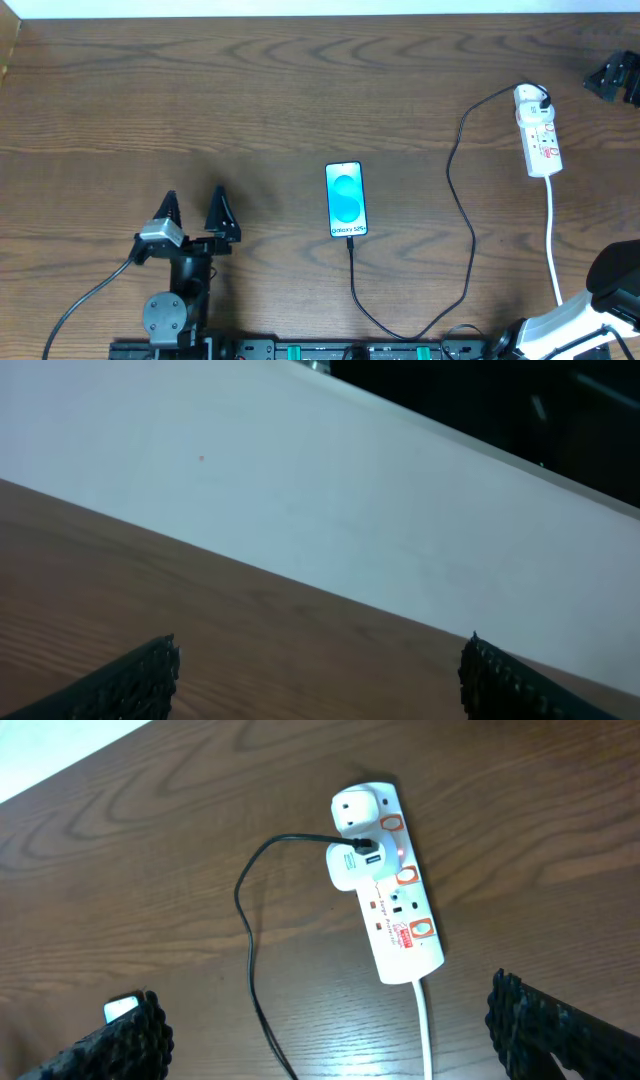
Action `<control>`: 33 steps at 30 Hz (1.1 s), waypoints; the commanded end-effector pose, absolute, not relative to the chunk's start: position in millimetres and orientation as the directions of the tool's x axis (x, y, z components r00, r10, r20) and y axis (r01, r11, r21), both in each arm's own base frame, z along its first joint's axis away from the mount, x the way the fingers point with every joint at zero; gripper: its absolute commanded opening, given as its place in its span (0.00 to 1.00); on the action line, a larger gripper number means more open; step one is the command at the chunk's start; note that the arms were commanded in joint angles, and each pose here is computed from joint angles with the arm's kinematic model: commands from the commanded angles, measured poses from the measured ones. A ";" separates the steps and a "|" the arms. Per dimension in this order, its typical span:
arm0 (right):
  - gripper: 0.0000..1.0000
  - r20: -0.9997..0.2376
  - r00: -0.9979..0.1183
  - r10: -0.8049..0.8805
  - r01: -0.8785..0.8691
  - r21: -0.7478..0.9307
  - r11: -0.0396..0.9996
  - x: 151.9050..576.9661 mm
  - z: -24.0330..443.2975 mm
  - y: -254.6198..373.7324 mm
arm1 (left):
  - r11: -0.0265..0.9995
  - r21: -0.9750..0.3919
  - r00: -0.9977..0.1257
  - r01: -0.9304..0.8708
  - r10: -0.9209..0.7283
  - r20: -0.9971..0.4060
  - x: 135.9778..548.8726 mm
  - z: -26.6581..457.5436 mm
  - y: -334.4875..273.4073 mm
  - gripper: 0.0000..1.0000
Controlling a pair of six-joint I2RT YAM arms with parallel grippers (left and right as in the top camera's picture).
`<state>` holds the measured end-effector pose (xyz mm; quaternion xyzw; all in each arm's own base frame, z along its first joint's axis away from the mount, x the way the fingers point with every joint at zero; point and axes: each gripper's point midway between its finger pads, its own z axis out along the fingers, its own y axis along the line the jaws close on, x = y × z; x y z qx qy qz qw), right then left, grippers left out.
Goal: Plug charger to phone and switch on socket
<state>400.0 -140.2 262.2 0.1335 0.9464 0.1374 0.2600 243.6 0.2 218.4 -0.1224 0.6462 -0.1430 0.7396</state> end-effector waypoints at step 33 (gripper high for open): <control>0.99 -0.466 -0.822 0.326 0.174 0.339 0.924 401.8 267.8 -137.5 | 0.927 -0.358 -0.119 -0.111 -0.370 -0.921 243.6 137.2 14.7 0.89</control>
